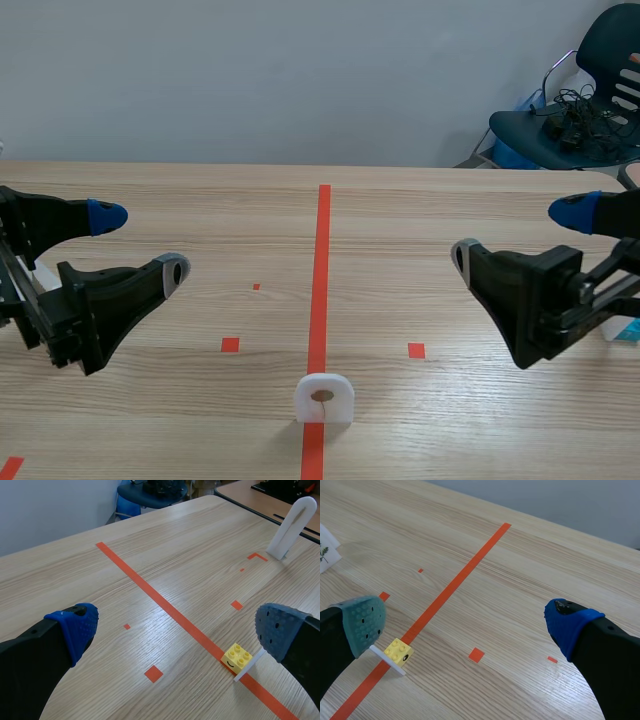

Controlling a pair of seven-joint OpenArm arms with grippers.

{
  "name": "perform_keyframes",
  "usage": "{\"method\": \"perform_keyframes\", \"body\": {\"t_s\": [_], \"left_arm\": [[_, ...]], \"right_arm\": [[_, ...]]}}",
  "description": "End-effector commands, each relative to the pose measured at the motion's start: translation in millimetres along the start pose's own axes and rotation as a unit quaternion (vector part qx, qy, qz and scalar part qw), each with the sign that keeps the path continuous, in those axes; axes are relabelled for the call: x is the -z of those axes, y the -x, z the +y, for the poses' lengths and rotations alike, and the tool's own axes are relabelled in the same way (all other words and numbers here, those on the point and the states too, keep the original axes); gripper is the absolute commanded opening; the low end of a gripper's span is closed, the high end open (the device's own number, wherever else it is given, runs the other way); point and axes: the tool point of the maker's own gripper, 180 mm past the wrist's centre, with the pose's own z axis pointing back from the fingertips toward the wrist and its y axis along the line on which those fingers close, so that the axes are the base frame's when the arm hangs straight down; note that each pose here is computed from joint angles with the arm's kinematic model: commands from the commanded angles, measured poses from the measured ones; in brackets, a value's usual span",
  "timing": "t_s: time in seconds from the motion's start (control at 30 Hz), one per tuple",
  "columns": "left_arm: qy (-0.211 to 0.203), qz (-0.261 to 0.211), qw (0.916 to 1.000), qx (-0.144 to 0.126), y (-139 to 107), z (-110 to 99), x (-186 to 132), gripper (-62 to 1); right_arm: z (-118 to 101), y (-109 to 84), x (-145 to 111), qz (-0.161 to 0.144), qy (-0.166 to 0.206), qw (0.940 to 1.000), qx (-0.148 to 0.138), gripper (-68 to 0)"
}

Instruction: Do the leaf sorting experiment

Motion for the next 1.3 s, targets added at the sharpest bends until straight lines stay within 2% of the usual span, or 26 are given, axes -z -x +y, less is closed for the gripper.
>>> {"method": "perform_keyframes", "body": {"t_s": [0.0, 0.17, 0.23, 0.3, 0.4, 0.6, 0.7, 0.83, 1.0, 1.07, 1.2, 1.27], "left_arm": [[-0.006, -0.019, 0.9998, 0.001, -9.5, 4.9, -2.1, 1.4], [-0.006, -0.021, 0.9998, 0.001, -10.3, 4.9, -2.2, 1.4], [-0.006, -0.021, 0.9998, 0.001, -10.3, 4.9, -2.2, 1.4], [-0.006, -0.021, 0.9998, 0.001, -10.3, 4.9, -2.2, 1.4], [-0.006, -0.021, 0.9998, 0.001, -10.3, 4.9, -2.1, 1.4], [-0.006, -0.023, 0.9997, 0.001, -10.9, 4.9, -2.1, 1.4], [-0.006, -0.023, 0.9997, 0.001, -11.0, 4.9, -2.1, 1.4], [-0.006, -0.023, 0.9997, 0.001, -11.0, 4.9, -2.1, 1.4], [-0.006, -0.025, 0.9997, 0.001, -11.5, 4.9, -2.2, 1.4], [-0.006, -0.025, 0.9997, 0.001, -11.5, 4.9, -2.2, 1.4], [-0.007, -0.024, 0.9997, 0.000, -11.3, 5.0, -2.2, 1.4], [-0.007, -0.025, 0.9997, 0.000, -11.4, 5.0, -2.3, 1.4]], "right_arm": [[0.1, -3.5, 1.2, -0.005, -0.004, 1.0000, -0.002, 0.4], [16.7, 18.6, 8.6, 0.028, -0.031, 0.9989, 0.020, 0.4], [27.4, 29.6, 12.9, 0.036, -0.047, 0.9977, 0.034, 0.4], [41.5, 44.4, 17.2, 0.052, -0.067, 0.9958, 0.036, 0.4], [61.9, 66.7, 22.7, 0.072, -0.093, 0.9930, 0.017, 0.4], [94.0, 94.1, 39.7, 0.069, -0.144, 0.9866, -0.032, 0.4], [100.6, 112.3, 52.2, 0.079, -0.159, 0.9825, -0.058, 0.4], [103.5, 120.6, 70.8, 0.059, -0.166, 0.9822, -0.064, 0.4], [115.8, 141.2, 82.8, 0.079, -0.188, 0.9757, -0.080, 0.4], [115.8, 142.5, 83.5, 0.075, -0.186, 0.9767, -0.077, -6.3], [113.7, 142.0, 84.3, 0.074, -0.179, 0.9780, -0.078, -30.2], [113.8, 141.9, 84.3, 0.073, -0.179, 0.9780, -0.078, -38.8]]}}
